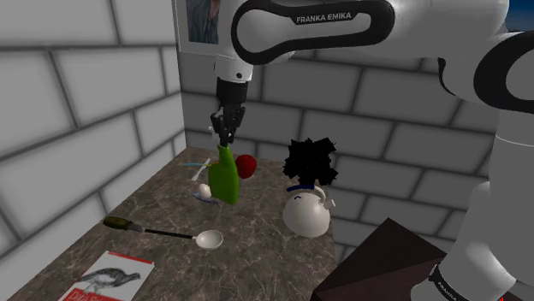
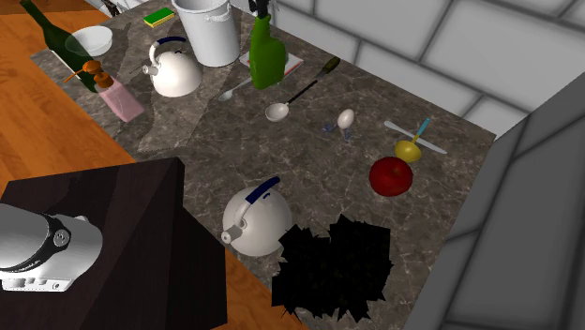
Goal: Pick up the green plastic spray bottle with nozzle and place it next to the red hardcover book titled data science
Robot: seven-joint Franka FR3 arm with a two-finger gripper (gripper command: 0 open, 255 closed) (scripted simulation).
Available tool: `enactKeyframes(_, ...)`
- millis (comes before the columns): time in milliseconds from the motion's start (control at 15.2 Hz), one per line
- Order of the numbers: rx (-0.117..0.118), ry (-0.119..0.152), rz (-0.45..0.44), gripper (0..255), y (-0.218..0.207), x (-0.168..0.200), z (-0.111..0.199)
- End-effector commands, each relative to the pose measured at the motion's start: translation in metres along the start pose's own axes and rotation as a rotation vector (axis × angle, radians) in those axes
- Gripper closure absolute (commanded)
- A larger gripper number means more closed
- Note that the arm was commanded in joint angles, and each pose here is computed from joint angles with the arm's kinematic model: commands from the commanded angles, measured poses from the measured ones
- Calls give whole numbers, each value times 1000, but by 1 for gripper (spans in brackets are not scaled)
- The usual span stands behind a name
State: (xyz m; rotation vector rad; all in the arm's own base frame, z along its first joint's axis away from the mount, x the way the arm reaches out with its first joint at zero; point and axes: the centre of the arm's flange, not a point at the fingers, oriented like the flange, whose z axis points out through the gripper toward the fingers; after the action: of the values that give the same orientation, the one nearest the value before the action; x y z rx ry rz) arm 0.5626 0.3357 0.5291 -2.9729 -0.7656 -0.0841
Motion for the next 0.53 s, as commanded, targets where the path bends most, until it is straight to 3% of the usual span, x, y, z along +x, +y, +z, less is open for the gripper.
enactKeyframes(0,0,1,1,255,-24,3,14)
enactKeyframes(462,0,1,1,255,-103,13,60)
